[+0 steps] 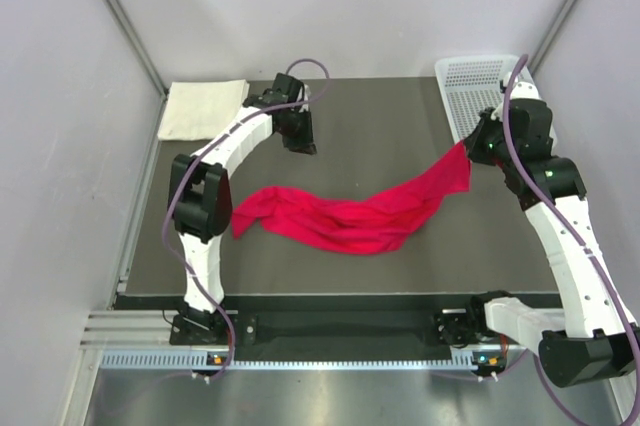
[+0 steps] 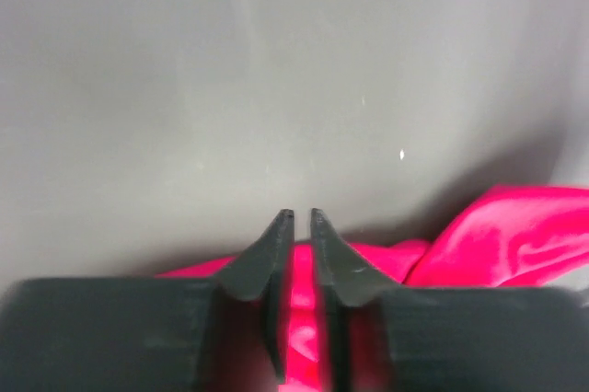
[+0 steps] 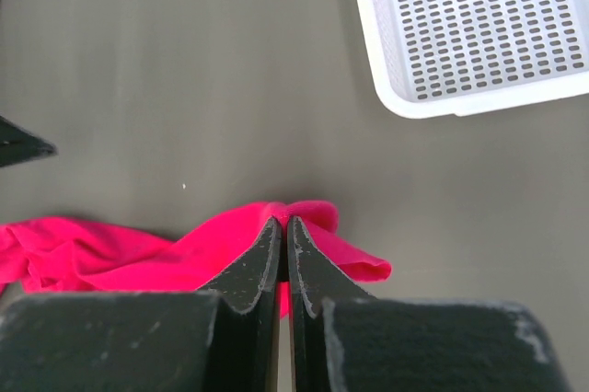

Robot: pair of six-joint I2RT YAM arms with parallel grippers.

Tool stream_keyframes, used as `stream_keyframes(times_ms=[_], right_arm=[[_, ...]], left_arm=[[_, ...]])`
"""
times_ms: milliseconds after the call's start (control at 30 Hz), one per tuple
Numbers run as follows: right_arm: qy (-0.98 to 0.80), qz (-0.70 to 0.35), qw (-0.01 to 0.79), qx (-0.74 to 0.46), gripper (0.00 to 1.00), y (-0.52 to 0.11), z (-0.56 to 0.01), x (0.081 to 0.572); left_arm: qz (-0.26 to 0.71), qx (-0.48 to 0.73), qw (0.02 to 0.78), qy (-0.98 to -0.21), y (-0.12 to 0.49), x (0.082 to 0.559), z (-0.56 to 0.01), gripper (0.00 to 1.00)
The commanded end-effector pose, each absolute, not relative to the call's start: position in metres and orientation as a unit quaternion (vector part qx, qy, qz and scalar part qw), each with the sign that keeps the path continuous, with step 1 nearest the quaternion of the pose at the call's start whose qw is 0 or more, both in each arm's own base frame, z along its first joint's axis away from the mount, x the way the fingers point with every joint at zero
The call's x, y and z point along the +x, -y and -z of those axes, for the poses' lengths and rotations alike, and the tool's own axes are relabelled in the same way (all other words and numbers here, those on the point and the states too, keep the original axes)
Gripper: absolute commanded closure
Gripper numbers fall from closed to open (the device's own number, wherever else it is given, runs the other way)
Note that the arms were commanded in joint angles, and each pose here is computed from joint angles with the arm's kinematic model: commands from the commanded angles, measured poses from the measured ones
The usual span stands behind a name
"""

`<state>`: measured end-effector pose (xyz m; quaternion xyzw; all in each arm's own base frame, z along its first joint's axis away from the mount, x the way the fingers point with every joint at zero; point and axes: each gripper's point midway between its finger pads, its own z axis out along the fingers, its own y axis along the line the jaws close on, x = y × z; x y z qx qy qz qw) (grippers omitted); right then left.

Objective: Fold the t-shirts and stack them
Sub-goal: Flatten the tshirt out

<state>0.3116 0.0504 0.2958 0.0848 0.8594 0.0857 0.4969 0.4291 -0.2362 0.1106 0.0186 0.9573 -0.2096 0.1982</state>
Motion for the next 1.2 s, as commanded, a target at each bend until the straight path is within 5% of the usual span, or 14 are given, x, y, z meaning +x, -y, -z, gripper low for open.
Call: stream_keyframes(times_ms=[0,33,67,133,200,367,733,800,833,933,1167], right_arm=[[-0.853,-0.091,0.506,0.085,1.00,-0.048,-0.303,0.312],[-0.853,-0.092,0.507,0.085,1.00,-0.049,-0.303,0.311],[-0.853,-0.092,0.507,0.086,1.00,-0.048,-0.303,0.310],[-0.852,-0.093,0.509,0.085,1.00,-0.048,-0.302,0.309],[-0.852,-0.092,0.508,0.087,1.00,-0.047,-0.299,0.308],[-0.850,-0.099,0.510,0.087,1.00,-0.049,-0.297,0.306],[-0.853,-0.102,0.505,0.084,1.00,-0.050,-0.293,0.305],[-0.852,-0.101,0.507,0.082,1.00,-0.050,-0.294,0.304],[-0.853,-0.099,0.505,0.082,1.00,-0.050,-0.293,0.303],[-0.852,-0.099,0.507,0.083,1.00,-0.049,-0.294,0.303],[-0.851,-0.097,0.509,0.084,1.00,-0.048,-0.296,0.305]], left_arm=[[0.188,0.014,0.242,-0.952,0.220,0.432,-0.151,0.80],[0.185,0.014,0.225,-0.957,0.218,0.418,-0.144,0.70],[0.192,0.018,0.216,-0.957,0.219,0.407,-0.143,0.43],[0.196,0.023,0.190,-0.962,0.214,0.371,-0.134,0.32],[0.213,0.028,0.174,-0.961,0.212,0.342,-0.127,0.09],[0.224,0.031,0.229,-0.947,0.203,0.326,-0.132,0.12],[0.149,-0.056,0.173,-0.972,0.187,0.335,-0.081,0.46],[0.130,-0.069,0.177,-0.973,0.183,0.340,-0.082,0.44],[0.113,-0.078,0.184,-0.973,0.176,0.341,-0.083,0.32],[0.109,-0.089,0.191,-0.971,0.173,0.343,-0.080,0.24],[0.103,-0.087,0.165,-0.977,0.178,0.347,-0.059,0.31]])
